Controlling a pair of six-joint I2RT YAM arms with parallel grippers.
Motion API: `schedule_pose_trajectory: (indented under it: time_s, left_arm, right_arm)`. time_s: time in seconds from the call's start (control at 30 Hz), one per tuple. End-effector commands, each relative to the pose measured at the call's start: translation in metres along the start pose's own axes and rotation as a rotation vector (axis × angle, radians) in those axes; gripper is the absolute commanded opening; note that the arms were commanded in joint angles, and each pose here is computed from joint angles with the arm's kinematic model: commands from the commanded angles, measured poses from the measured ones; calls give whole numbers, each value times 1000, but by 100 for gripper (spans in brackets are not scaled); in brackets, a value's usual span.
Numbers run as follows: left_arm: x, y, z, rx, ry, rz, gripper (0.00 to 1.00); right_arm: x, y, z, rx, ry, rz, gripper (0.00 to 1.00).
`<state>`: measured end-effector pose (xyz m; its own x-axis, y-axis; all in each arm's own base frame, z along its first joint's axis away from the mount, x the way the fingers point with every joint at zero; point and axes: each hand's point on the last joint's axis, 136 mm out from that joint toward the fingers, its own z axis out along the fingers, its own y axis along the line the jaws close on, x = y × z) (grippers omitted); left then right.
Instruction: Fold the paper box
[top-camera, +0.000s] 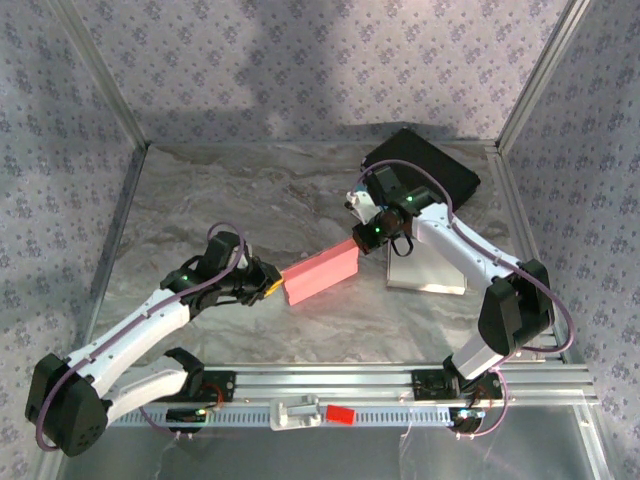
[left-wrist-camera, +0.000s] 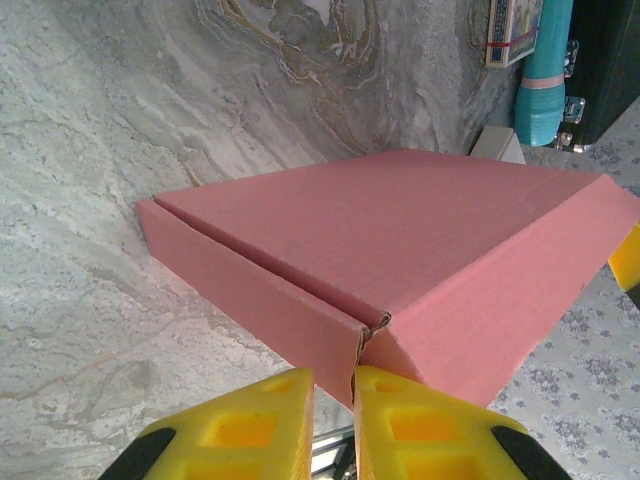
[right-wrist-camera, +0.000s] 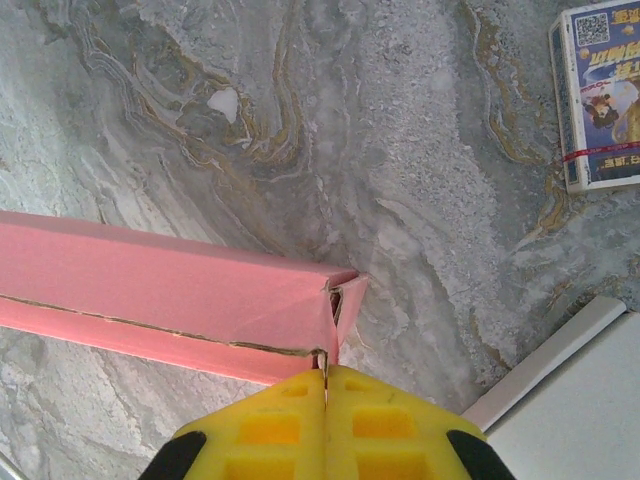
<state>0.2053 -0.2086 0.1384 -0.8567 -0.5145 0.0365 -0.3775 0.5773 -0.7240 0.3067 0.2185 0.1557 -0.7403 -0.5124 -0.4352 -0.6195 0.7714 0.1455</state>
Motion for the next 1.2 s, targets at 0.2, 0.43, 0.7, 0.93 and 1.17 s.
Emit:
schedule_pose_trajectory:
  time_s: [0.2,0.43,0.7,0.93,1.17]
  left_arm:
    - [1,14,1,-65,10,-8,17]
    - [0,13,1,-64,11,-8,17]
    - [0,13,3,-65,14,-9,17]
    - [0,14,3,-68,13,-11,17]
    - [0,14,3,-68,12,-12,17]
  right_arm:
    - [19,-1,4,19,29,20,0]
    - [25,4,9,-3,43,32,0]
    - [17,11,1,-55,15,70,0]
    - [-2,22,-24,-155,-36,152,17]
    - [-8,15,-45,-192,-106,230,27]
